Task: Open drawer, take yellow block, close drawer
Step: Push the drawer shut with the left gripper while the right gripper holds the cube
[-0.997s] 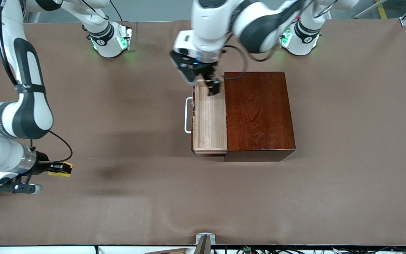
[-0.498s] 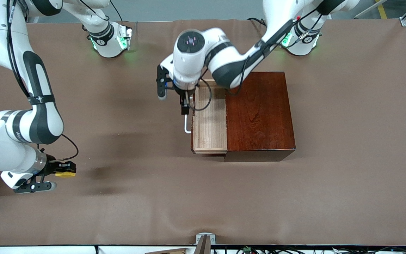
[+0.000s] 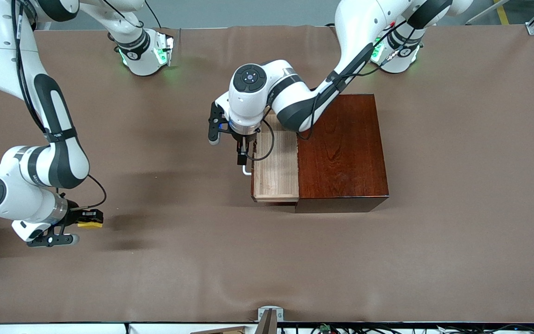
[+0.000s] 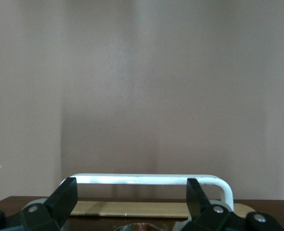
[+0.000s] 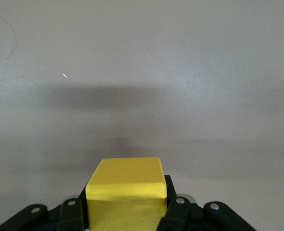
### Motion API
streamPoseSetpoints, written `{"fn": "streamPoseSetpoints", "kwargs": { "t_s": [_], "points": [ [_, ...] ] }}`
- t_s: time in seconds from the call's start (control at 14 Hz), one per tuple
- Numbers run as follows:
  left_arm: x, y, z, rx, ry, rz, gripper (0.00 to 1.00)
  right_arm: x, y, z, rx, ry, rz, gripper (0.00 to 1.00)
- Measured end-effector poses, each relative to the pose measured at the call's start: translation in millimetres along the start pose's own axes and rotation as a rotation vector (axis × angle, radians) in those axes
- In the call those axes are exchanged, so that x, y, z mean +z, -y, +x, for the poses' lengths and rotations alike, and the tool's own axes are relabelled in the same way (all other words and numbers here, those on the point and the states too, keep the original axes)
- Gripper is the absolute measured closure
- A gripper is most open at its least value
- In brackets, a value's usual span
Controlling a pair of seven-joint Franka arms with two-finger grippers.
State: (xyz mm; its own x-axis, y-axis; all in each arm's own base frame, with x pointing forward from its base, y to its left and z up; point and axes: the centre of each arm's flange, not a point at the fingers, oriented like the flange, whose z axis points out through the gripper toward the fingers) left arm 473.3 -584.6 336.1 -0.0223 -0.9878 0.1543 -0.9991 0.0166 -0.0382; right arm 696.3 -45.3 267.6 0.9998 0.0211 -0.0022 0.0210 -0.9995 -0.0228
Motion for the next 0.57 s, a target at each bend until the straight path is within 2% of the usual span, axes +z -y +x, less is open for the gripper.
{"fn": "streamPoseSetpoints", "kwargs": {
  "t_s": [0.28,0.57],
  "points": [
    [5.0,8.8,-11.5,-0.014,0.037,0.001,0.00,5.4,6.8,-1.3,0.034,-0.009,-0.012,0.44],
    [4.1,3.3,-9.4,0.017,0.095,0.010,0.00,41.1,6.4,-14.7,0.038,-0.052,-0.015,0.44]
  ]
}}
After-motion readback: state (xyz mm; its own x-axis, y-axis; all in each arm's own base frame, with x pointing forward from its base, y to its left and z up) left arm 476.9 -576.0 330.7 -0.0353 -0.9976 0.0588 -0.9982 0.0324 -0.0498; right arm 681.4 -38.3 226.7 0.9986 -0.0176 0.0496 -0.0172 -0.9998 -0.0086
